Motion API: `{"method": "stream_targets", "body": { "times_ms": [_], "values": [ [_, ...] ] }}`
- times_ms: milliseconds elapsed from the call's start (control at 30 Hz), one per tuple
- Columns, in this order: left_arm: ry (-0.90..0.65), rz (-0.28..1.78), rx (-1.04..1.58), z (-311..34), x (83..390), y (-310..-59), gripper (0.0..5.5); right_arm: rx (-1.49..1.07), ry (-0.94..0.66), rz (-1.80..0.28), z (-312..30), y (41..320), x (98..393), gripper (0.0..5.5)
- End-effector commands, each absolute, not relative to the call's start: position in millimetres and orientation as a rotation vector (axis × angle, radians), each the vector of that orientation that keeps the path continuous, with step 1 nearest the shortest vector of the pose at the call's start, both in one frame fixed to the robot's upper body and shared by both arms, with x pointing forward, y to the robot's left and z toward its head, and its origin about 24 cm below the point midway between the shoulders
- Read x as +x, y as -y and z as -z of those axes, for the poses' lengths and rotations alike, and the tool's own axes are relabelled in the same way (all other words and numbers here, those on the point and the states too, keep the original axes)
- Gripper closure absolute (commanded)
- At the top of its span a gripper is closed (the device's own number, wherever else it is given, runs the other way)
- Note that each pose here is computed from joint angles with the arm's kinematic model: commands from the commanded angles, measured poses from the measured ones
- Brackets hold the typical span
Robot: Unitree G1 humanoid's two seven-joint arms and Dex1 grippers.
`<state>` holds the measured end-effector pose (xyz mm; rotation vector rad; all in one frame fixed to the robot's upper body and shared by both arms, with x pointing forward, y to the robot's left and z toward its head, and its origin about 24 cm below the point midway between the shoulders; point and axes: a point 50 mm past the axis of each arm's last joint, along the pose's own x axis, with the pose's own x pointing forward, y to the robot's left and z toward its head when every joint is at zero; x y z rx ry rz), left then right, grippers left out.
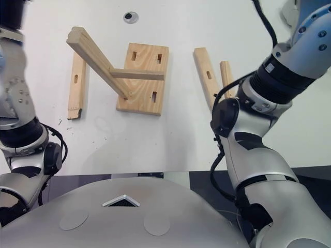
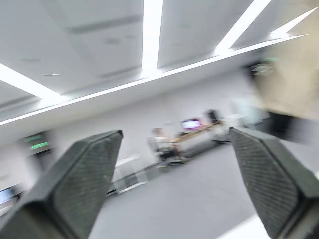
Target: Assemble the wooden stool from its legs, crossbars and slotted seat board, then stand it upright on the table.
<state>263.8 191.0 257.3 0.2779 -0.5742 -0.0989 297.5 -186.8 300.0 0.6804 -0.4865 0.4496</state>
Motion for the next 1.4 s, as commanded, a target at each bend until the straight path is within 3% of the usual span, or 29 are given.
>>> {"method": "stream_targets", "body": {
  "times_ms": [33, 133, 233, 467, 700, 1167, 1400],
  "values": [
    [0.276, -0.064, 0.235, -198.3, 255.5, -232.1, 0.81, 0.554, 0.370, -0.248, -247.0, 190.8, 274.4, 4.48],
    [0.003, 0.070, 0.222, -125.6, 240.5, -222.7, 0.77, 0.524, 0.257, -0.152, -204.9, 192.8, 253.4, 4.48],
    [-0.179, 0.183, 0.240, -77.3, 225.8, -214.3, 0.77, 0.541, 0.171, -0.073, -173.0, 202.6, 238.9, 4.48],
    [-0.361, 0.399, 0.381, -28.5, 211.2, -196.4, 0.77, 0.583, 0.055, -0.107, -140.6, 202.3, 222.2, 4.48],
    [-0.470, 0.547, 0.353, -15.7, 192.4, -176.0, 0.77, 0.681, 0.022, -0.204, -144.8, 200.9, 227.4, 4.48],
    [-0.354, 0.638, 0.211, -43.4, 207.0, -120.8, 0.77, 0.667, -0.163, -0.193, -131.0, 205.2, 219.1, 4.48],
    [-0.369, 0.609, 0.218, -42.0, 201.2, -121.7, 0.77, 0.527, -0.071, -0.177, -157.5, 220.6, 217.3, 4.48]
  ]
}}
